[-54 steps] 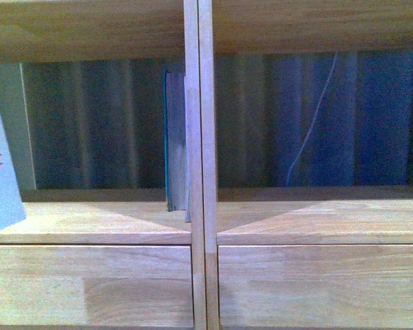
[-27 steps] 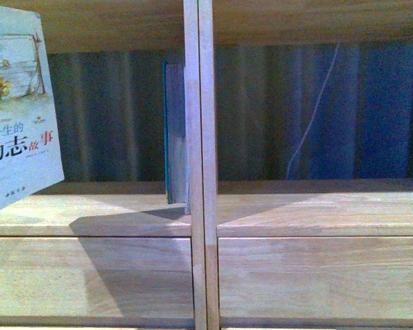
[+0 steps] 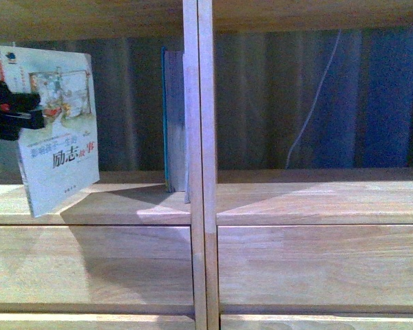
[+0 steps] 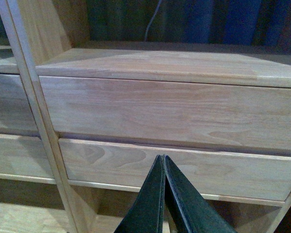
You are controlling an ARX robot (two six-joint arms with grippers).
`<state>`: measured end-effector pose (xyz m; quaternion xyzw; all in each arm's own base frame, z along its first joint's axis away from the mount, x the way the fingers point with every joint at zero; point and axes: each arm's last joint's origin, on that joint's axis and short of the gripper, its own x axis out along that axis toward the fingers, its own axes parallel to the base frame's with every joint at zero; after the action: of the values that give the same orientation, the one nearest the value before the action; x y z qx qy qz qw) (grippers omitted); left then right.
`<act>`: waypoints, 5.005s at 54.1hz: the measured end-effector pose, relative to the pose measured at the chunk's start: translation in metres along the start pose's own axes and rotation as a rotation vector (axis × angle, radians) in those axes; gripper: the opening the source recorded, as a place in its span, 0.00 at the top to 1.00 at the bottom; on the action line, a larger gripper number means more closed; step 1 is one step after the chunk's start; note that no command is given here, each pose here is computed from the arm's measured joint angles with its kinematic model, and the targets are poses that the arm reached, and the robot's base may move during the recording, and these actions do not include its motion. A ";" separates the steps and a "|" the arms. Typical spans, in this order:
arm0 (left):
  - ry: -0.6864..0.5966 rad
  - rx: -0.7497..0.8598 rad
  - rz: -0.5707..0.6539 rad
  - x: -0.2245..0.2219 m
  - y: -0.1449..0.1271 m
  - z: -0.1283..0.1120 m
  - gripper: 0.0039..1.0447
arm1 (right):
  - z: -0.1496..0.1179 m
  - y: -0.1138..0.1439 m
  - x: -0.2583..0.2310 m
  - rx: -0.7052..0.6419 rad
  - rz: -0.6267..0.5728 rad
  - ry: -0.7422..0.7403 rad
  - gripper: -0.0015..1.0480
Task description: Organize books on shelf
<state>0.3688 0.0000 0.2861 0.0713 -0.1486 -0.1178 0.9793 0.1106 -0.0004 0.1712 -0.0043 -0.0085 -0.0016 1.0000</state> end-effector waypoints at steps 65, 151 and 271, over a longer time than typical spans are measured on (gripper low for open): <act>0.101 0.037 0.016 0.117 -0.078 -0.014 0.94 | -0.003 0.000 -0.013 0.002 0.000 0.008 0.07; 0.156 -0.208 -0.125 -0.167 -0.043 0.043 0.07 | -0.003 0.000 -0.013 0.002 0.000 0.008 0.07; 0.297 -0.147 0.241 -0.285 -0.077 -0.029 0.07 | -0.003 0.000 -0.013 0.002 0.000 0.008 0.07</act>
<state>0.0973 0.0003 0.1669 -0.0022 -0.0012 0.0017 1.0000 0.0972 -0.0003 0.1678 -0.0033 -0.0047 -0.0014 1.0000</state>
